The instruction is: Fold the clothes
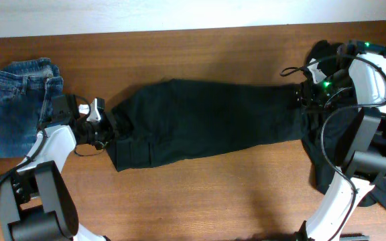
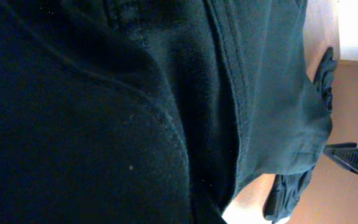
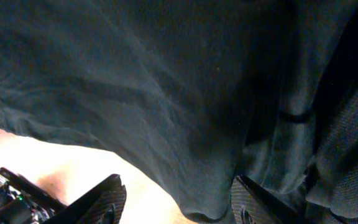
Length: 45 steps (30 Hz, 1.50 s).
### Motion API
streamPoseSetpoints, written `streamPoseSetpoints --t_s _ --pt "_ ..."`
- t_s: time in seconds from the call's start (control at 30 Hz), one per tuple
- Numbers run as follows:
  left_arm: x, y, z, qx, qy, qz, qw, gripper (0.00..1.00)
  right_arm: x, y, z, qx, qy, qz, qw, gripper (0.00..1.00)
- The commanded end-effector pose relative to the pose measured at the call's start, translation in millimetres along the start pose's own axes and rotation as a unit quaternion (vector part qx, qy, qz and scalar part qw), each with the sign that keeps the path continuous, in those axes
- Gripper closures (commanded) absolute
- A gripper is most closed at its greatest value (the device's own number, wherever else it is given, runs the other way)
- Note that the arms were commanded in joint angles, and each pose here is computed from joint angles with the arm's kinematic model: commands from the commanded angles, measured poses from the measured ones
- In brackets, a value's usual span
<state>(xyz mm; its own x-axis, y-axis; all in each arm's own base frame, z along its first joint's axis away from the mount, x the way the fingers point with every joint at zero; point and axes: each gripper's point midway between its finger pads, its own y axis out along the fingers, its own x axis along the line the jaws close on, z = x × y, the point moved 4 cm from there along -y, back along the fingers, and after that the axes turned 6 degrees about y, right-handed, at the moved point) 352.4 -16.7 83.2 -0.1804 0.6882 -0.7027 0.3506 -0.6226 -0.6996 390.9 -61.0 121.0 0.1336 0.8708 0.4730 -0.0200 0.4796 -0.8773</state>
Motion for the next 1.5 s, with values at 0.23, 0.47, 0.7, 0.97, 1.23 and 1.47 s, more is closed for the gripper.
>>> streamPoseSetpoints --t_s 0.23,0.47,0.7,0.97,1.23,1.47 --pt "-13.0 -5.5 -0.8 -0.004 0.024 0.018 1.000 0.99 -13.4 25.1 4.1 0.017 0.001 0.001 1.000 0.57" --pt "-10.4 -5.6 9.9 0.019 0.001 0.013 1.000 0.99 -7.2 20.4 -3.5 -0.002 -0.003 -0.016 1.000 0.96" --pt "-2.0 -12.7 18.2 0.036 -0.021 0.010 0.999 1.00 12.5 -22.2 -29.9 -0.066 -0.036 -0.014 0.997 0.96" --pt "-27.5 -44.8 27.9 0.056 -0.071 0.191 0.977 1.00 7.4 -32.8 -35.6 -0.080 -0.025 0.022 0.996 0.96" --pt "18.8 -45.9 82.5 0.165 -0.121 -0.019 0.979 1.00 7.2 -32.7 -35.3 -0.079 -0.025 0.023 0.996 0.95" --pt "21.4 -54.4 103.2 0.213 -0.132 -0.048 0.967 1.00 7.3 -32.6 -34.7 -0.078 -0.025 0.023 0.996 0.86"
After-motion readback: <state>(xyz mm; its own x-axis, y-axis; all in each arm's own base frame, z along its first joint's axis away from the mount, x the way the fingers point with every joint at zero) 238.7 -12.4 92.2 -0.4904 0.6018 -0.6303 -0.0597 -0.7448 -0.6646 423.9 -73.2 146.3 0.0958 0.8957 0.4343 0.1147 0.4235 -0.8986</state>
